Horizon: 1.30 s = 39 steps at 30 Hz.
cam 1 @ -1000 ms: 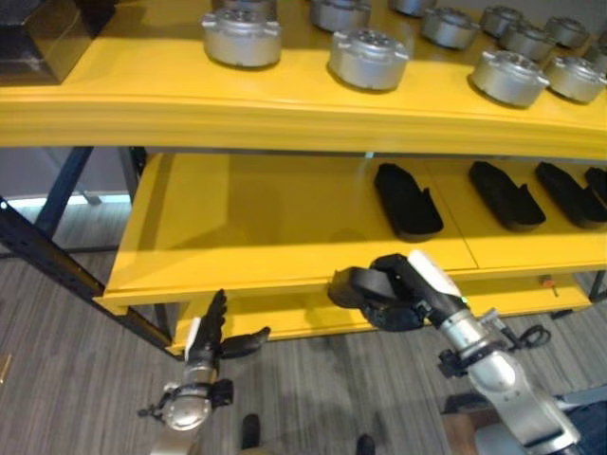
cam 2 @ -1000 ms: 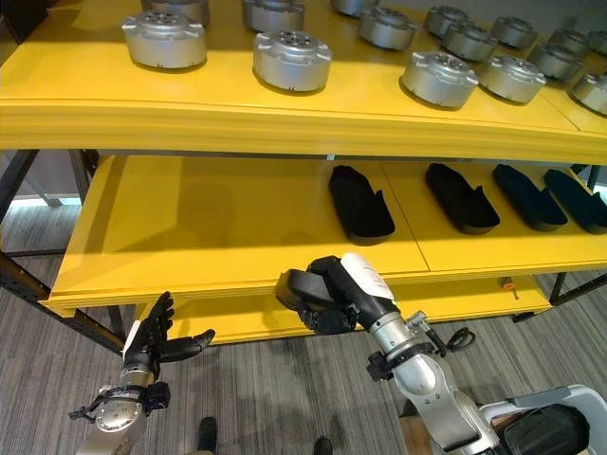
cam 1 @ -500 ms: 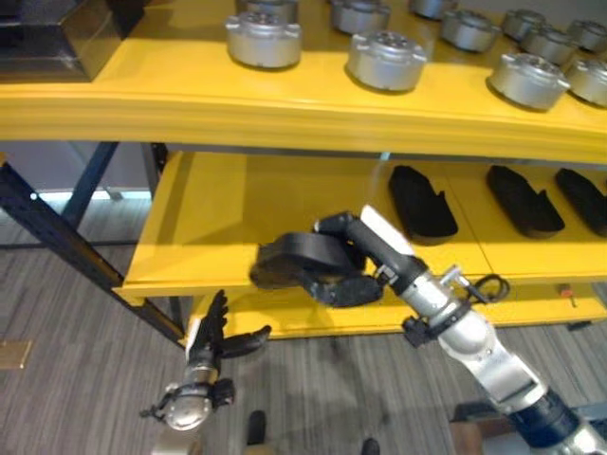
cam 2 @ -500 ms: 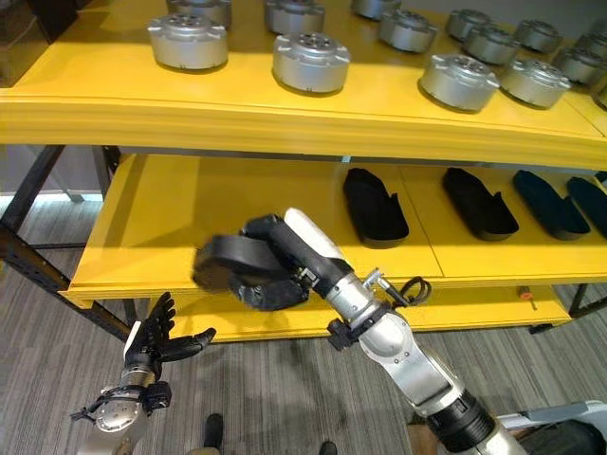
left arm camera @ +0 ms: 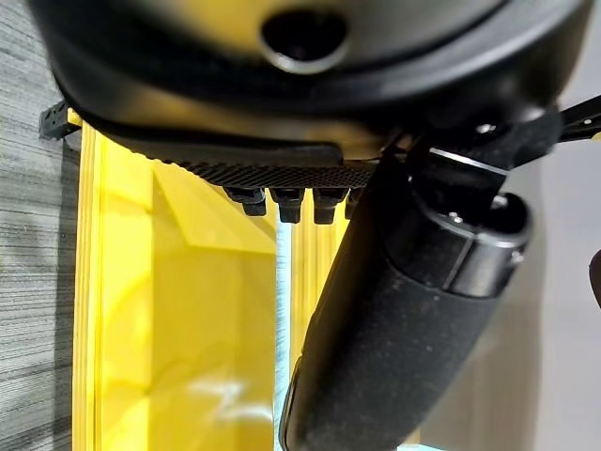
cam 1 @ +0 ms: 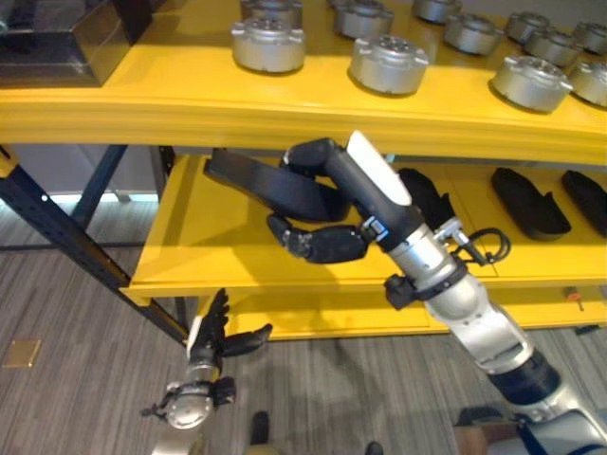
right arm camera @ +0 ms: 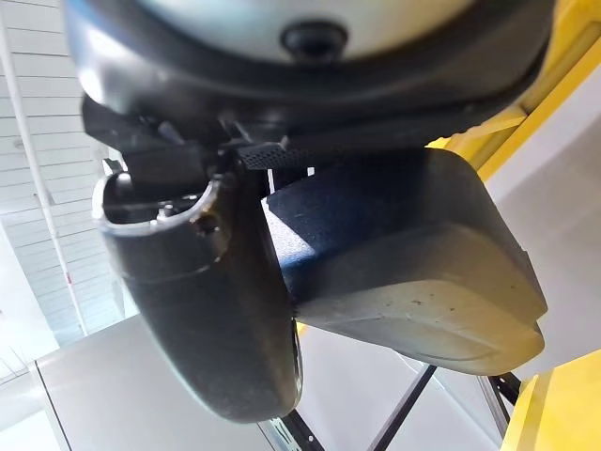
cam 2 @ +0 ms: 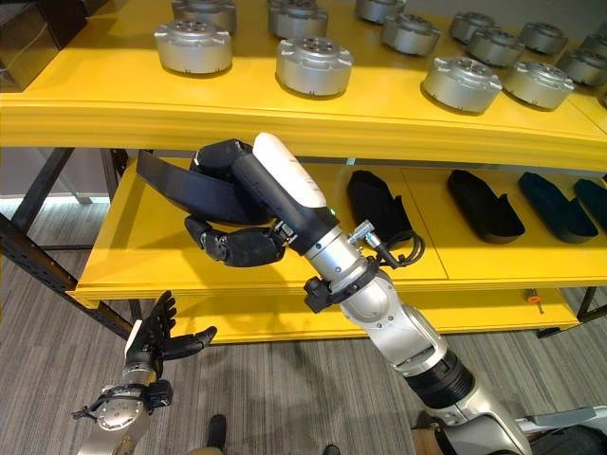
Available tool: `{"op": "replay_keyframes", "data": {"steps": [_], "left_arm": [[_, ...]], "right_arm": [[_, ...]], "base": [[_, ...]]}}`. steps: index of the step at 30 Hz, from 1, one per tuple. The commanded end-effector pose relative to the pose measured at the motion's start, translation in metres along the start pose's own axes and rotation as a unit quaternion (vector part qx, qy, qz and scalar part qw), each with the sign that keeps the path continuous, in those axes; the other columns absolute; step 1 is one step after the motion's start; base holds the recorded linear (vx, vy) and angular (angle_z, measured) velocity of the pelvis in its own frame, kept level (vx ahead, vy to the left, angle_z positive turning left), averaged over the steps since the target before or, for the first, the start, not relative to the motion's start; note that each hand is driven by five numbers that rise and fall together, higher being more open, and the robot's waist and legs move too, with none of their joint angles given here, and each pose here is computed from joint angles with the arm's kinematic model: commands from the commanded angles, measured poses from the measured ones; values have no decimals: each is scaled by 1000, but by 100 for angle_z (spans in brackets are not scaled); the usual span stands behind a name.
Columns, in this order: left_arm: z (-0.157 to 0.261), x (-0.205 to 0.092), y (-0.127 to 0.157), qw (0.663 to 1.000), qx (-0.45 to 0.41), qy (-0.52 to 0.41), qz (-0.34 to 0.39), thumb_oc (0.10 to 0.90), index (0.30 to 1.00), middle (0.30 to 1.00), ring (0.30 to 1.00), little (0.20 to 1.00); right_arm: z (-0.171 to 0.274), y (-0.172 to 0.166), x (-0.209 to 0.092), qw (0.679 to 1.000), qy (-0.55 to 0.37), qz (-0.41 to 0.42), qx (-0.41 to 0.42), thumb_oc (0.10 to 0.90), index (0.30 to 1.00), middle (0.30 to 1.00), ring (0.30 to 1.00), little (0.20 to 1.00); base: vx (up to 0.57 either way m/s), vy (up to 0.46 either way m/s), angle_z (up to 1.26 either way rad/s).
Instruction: Move parts from the plastic box to the shelf.
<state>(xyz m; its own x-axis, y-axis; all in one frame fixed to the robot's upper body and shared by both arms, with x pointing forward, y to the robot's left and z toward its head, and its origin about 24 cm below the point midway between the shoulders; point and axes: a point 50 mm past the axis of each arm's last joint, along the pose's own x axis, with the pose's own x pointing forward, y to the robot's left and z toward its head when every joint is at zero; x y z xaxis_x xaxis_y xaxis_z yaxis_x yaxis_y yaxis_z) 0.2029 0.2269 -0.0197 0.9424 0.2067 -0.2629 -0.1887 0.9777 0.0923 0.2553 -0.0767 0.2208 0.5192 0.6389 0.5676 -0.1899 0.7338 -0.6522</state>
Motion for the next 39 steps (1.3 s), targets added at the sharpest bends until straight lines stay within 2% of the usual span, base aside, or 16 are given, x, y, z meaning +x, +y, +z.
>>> {"op": "replay_keyframes", "data": {"steps": [1,8,10,15,16,17,22,27,33,39], "left_arm": [[48,11,1,994,-7,-113,-10,900,1000,1000,1000,1000],[48,14,1,993,-5,-114,-10,900,1000,1000,1000,1000],[34,14,-3,996,0,-85,-15,900,1000,1000,1000,1000],[44,7,-9,993,8,-110,-52,900,1000,1000,1000,1000],[44,7,-8,993,8,-110,-51,900,1000,1000,1000,1000],[50,8,-11,991,4,-122,-58,900,1000,1000,1000,1000],[50,9,-12,990,1,-123,-63,900,1000,1000,1000,1000],[52,11,-14,989,0,-128,-74,900,1000,1000,1000,1000],[60,16,-17,986,4,-142,-87,900,1000,1000,1000,1000],[75,21,-20,980,6,-169,-104,900,1000,1000,1000,1000]], "right_arm": [[50,-23,34,984,-156,-84,-25,400,300,300,300,300],[23,-11,44,992,-92,-53,-62,400,300,300,300,300],[11,-1,48,994,-64,-28,-82,400,300,300,300,300],[-28,5,42,989,19,-2,-150,400,300,300,300,300],[-28,5,43,989,18,-3,-150,400,300,300,300,300],[-52,15,40,986,73,18,-150,400,300,300,300,300],[-73,22,33,979,121,38,-159,400,300,300,300,300],[-98,19,30,965,174,56,-187,400,300,300,300,300],[-111,7,40,955,202,54,-212,400,300,300,300,300],[-125,-26,49,932,243,32,-266,400,300,300,300,300]], "base": [[0,0,0],[0,0,0],[0,0,0],[-3,0,3],[5,8,6],[-1,4,8],[-9,1,15],[-23,0,10],[-77,4,13],[-112,17,7]]}}
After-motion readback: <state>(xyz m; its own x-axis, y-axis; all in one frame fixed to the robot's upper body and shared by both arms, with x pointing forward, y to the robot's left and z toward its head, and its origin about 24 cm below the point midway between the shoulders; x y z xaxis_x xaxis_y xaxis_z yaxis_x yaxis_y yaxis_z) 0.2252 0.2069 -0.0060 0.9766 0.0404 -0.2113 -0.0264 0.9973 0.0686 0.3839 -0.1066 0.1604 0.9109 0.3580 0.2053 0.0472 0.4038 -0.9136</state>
